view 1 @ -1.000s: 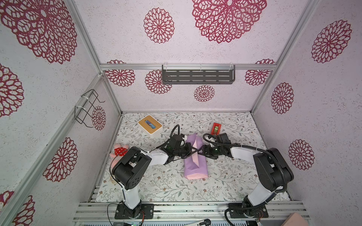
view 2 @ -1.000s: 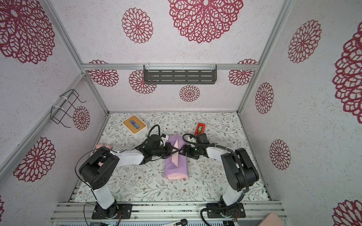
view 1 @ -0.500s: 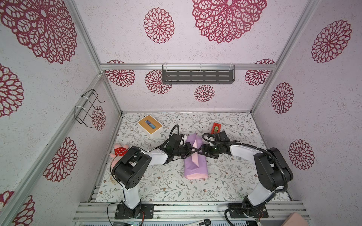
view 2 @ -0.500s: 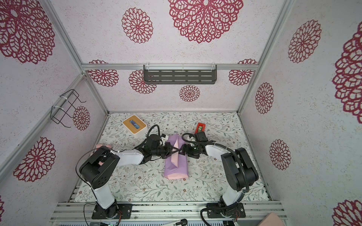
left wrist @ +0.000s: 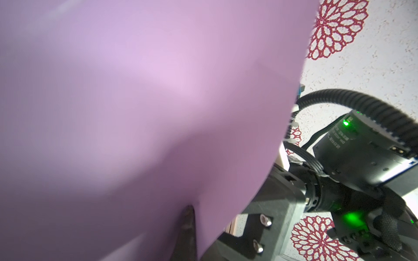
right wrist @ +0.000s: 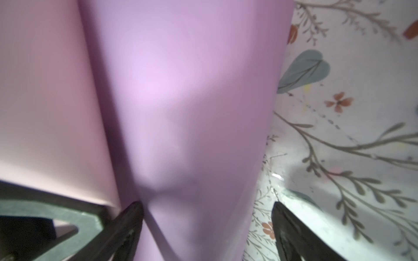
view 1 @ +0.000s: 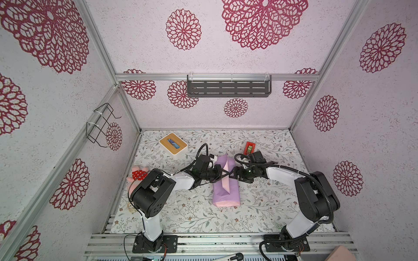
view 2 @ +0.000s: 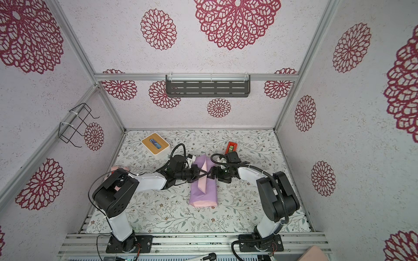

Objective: Wrap a gift box in wrapping paper
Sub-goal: Second fold the wrapping paper around the gift box.

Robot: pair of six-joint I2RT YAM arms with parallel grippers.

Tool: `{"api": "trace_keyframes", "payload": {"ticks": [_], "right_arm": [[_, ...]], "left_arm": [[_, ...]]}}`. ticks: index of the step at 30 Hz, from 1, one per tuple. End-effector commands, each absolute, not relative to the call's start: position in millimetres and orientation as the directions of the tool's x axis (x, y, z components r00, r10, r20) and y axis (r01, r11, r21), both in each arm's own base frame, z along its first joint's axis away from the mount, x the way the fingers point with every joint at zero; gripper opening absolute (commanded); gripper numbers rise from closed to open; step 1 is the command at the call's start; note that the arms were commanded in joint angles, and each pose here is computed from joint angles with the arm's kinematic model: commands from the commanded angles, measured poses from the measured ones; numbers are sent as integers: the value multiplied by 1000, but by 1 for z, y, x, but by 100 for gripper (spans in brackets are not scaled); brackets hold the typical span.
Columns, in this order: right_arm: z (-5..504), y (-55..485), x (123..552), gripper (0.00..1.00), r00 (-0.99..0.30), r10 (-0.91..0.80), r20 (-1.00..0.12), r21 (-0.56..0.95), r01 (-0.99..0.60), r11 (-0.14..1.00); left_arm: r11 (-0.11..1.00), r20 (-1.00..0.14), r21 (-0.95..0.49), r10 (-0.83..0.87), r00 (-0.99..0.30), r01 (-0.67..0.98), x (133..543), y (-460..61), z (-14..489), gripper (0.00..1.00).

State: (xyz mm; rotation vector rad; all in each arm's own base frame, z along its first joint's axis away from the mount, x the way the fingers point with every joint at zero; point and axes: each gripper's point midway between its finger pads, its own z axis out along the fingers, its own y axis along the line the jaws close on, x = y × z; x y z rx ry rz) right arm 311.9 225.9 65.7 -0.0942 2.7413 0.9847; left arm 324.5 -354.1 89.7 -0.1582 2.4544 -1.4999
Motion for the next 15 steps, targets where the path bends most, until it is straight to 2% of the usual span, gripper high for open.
{"api": "trace_keyframes", "payload": {"ticks": [1,10,13,15], "right_arm": [[78,209,315,90,-964,18,-267,571,-143,808],[89,184,322,90,-955,50,-294,541,-123,832],[95,177,325,90,-950,60,-307,534,-119,837],[96,173,325,90,-948,66,-310,529,-114,841]], "left_arm": [[673,-9,-731,-173,-985,-112,279,-325,-10,0],[681,-13,-725,-159,-987,-100,279,-326,-10,0],[687,-18,-721,-151,-988,-92,280,-326,-9,5],[686,-20,-723,-146,-989,-86,281,-328,-7,12]]}}
